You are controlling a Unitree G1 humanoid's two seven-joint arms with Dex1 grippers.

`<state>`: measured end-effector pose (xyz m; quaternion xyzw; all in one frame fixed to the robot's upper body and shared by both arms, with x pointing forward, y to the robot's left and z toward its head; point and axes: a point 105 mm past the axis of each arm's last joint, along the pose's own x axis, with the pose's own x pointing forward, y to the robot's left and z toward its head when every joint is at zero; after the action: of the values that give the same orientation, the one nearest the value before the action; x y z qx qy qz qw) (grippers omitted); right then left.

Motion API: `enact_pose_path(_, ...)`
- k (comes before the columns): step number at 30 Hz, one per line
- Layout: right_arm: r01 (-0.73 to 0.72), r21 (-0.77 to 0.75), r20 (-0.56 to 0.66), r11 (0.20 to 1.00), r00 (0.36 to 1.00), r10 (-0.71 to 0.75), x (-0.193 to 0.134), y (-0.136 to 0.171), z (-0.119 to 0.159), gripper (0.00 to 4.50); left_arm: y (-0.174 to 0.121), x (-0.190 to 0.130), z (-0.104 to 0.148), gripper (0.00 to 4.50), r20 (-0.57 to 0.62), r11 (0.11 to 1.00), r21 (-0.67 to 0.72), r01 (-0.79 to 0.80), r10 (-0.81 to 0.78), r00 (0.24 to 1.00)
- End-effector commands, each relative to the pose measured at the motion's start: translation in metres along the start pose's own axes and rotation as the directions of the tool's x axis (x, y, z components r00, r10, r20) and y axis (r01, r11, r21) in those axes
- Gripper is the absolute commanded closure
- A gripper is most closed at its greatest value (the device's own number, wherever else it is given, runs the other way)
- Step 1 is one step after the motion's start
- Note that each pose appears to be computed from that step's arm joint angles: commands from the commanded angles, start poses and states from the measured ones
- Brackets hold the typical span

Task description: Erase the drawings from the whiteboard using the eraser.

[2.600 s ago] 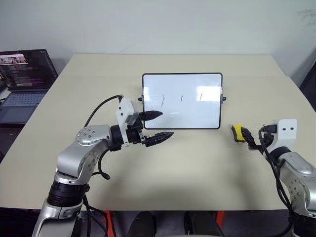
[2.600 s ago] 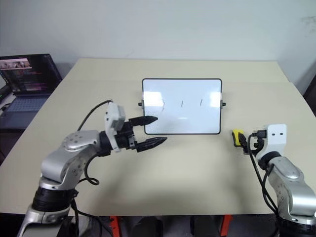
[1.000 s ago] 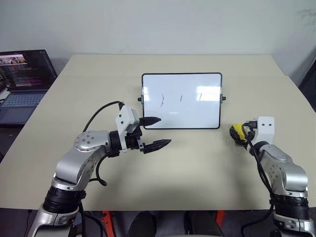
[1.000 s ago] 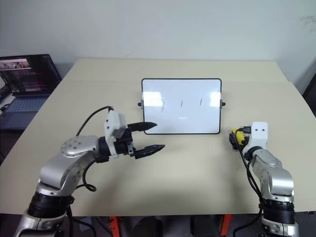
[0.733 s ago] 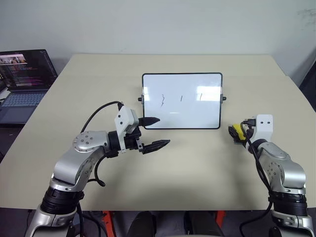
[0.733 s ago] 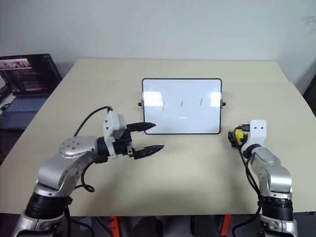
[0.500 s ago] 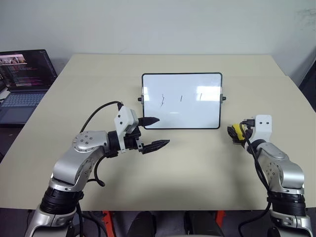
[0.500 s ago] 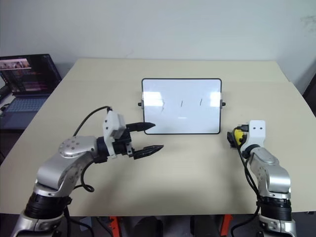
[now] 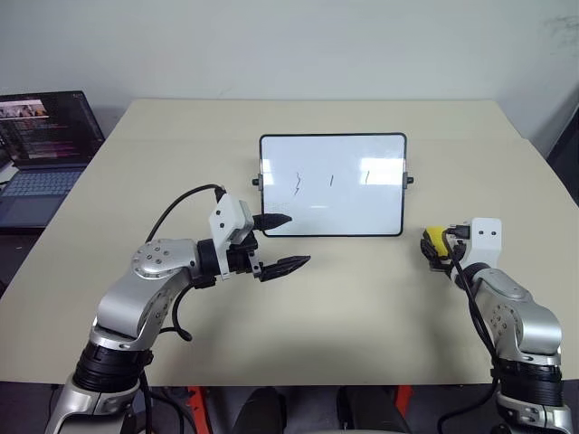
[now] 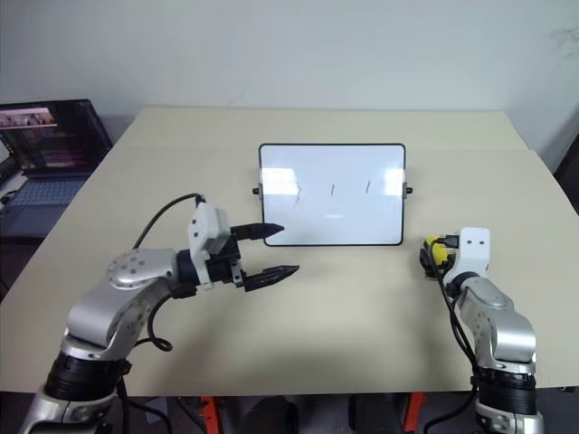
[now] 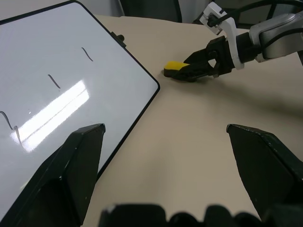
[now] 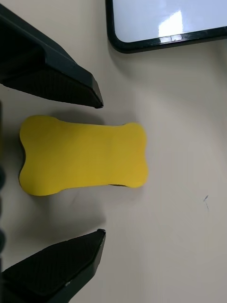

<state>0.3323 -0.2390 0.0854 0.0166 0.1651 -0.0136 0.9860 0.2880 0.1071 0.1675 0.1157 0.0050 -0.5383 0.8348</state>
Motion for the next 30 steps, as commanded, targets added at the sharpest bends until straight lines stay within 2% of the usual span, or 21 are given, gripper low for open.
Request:
enact_pose_path(1,0.005,0.004,0.059,1.0,0.998,-0.005,-0.005,-0.002,0.016,0.42,0.001,-0.002,0.014,0.0,0.029,0.998,0.059,-0.002,0.0,1.0)
enact_pose_path(2,0.004,0.002,0.06,1.0,0.998,-0.004,-0.004,-0.002,0.017,0.61,0.001,-0.002,0.014,0.0,0.031,0.998,0.061,-0.005,0.003,1.0)
enact_pose_path(8,0.001,-0.004,0.067,1.0,0.998,0.0,-0.004,-0.002,0.02,2.85,0.001,-0.003,0.013,0.0,0.029,0.998,0.059,-0.011,0.009,1.0)
enact_pose_path(9,0.002,-0.004,0.068,1.0,0.998,-0.001,-0.004,-0.002,0.02,3.08,0.001,-0.003,0.013,0.0,0.028,0.998,0.059,-0.012,0.011,1.0)
enact_pose_path(22,0.0,-0.027,0.086,1.0,0.996,0.002,-0.004,0.0,0.028,3.16,0.004,-0.004,0.013,0.0,0.025,0.998,0.064,-0.023,0.021,0.999)
enact_pose_path(25,-0.025,-0.11,0.149,0.994,0.988,0.041,-0.006,0.007,0.045,3.16,0.005,-0.006,0.013,0.0,0.024,0.998,0.065,-0.027,0.026,0.999)
enact_pose_path(30,-0.05,-0.293,0.322,0.955,0.935,0.148,-0.01,0.027,0.092,3.16,0.007,-0.008,0.012,0.0,0.02,0.997,0.066,-0.038,0.037,0.999)
